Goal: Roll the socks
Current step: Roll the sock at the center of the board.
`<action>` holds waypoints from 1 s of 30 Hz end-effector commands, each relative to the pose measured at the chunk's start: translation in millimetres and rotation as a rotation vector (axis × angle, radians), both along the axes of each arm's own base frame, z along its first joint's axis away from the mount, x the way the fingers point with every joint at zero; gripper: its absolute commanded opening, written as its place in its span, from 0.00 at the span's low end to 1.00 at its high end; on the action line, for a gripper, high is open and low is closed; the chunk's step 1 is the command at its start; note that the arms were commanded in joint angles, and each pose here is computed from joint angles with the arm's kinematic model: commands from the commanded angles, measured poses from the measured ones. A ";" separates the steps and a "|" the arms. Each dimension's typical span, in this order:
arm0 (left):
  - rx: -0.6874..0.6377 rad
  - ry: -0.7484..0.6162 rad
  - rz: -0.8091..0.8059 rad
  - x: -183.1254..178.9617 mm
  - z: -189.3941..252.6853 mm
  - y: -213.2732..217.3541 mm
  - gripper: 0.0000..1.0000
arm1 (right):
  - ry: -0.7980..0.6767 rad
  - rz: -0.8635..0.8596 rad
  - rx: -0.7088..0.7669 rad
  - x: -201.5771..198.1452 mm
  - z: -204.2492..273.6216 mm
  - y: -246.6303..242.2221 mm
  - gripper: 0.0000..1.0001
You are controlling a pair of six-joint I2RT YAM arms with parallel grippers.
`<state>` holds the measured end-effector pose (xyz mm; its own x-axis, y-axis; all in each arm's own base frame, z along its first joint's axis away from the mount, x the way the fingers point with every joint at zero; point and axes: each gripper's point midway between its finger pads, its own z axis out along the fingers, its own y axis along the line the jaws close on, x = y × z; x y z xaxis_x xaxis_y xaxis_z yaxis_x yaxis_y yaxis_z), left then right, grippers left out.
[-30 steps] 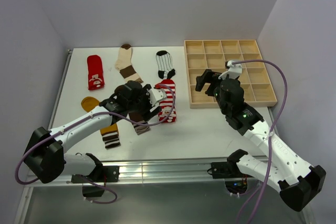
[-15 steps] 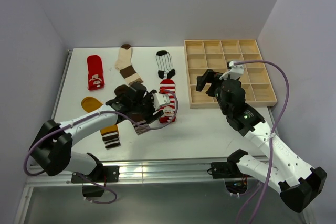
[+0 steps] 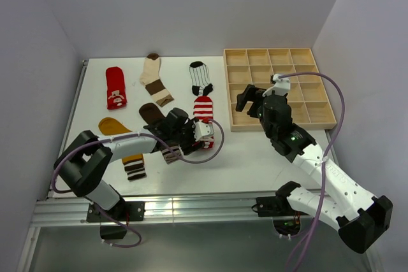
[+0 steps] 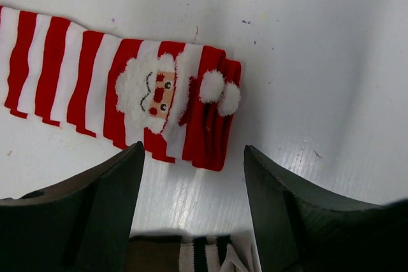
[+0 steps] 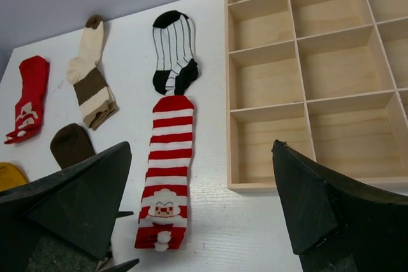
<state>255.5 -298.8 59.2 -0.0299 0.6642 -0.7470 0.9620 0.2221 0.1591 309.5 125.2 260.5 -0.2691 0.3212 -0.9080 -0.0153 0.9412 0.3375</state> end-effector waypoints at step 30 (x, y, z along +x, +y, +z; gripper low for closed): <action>-0.040 -0.026 0.047 8.5 -16.5 -30.8 0.67 | -0.032 -0.033 -0.033 3.2 -7.3 -7.3 0.96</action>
